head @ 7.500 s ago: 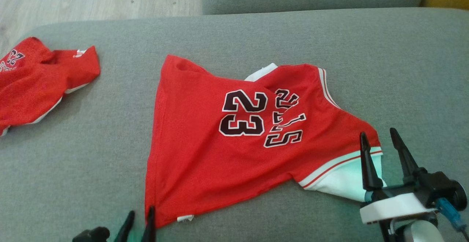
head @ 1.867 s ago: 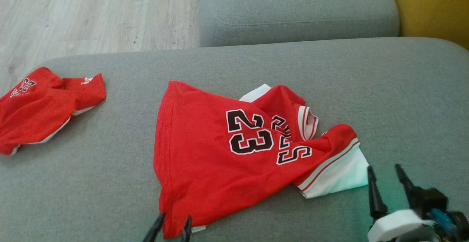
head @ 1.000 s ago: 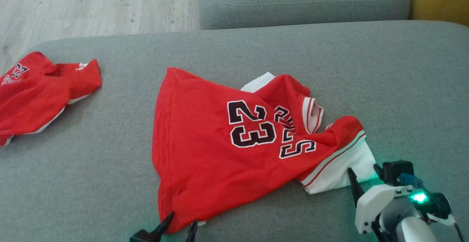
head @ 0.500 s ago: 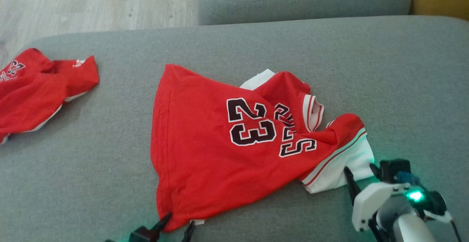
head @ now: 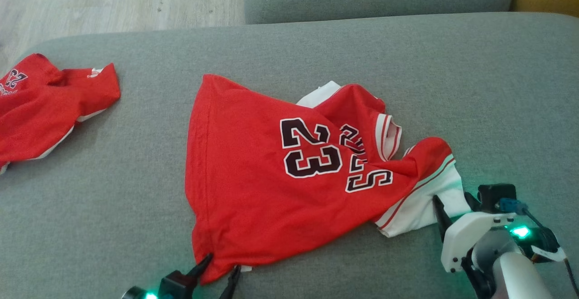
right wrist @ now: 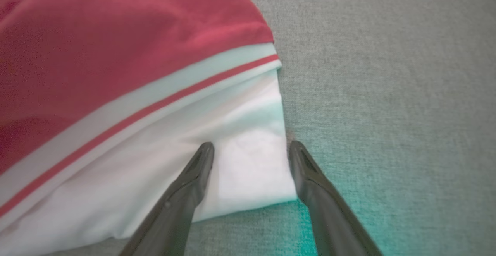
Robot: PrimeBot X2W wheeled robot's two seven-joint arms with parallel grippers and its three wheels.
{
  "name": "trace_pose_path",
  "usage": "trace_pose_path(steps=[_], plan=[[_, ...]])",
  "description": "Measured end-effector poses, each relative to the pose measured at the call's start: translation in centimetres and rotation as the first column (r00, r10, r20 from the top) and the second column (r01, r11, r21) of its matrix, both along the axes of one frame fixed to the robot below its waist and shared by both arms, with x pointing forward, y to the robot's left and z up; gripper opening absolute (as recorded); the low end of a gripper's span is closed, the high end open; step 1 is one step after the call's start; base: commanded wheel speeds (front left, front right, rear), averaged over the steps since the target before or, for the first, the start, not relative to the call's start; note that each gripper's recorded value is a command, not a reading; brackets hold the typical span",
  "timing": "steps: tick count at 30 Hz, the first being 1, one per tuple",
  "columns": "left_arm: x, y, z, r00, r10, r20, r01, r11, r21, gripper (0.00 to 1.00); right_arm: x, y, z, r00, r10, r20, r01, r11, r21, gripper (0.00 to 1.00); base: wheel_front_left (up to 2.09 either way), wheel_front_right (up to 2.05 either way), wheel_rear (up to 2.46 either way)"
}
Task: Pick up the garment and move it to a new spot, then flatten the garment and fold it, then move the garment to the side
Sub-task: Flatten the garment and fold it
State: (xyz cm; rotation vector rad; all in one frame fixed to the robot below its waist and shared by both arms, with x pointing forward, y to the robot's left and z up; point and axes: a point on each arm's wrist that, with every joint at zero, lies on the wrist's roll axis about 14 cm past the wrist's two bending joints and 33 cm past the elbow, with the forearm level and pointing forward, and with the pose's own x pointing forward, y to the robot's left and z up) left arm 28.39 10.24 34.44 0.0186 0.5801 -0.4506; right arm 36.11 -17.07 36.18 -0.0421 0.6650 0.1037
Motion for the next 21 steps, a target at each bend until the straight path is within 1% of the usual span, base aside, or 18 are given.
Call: trace_pose_path(steps=[8,18,19,20,21], plan=[[0.3,-0.1,-0.1,1.000,0.002,-0.002,-0.002,1.000,-0.009,1.00,0.0,-0.2,-0.2,0.999,-0.015,-0.037,0.015,1.000,0.009,1.00,0.00,0.00,0.00],[0.2,0.0,-0.2,1.000,0.008,-0.007,-0.008,1.000,-0.011,1.00,-0.7,0.8,-0.8,0.995,0.005,-0.102,0.000,0.999,0.045,1.00,0.00,0.00,0.00],[0.2,0.0,-0.2,1.000,0.009,-0.010,-0.009,1.000,-0.014,0.94,-0.8,0.9,-0.9,0.994,0.009,-0.107,-0.004,0.999,0.048,1.00,0.00,0.00,0.00],[0.2,0.0,-0.2,1.000,0.009,-0.012,-0.009,1.000,-0.016,0.72,-0.8,0.9,-0.9,0.994,0.011,-0.110,-0.006,0.999,0.049,0.95,0.00,0.00,0.00],[0.2,0.1,-0.3,1.000,0.011,-0.015,-0.011,1.000,-0.016,0.39,-0.8,0.9,-0.8,0.993,0.012,-0.115,-0.006,0.998,0.055,0.56,0.00,0.00,0.00]])
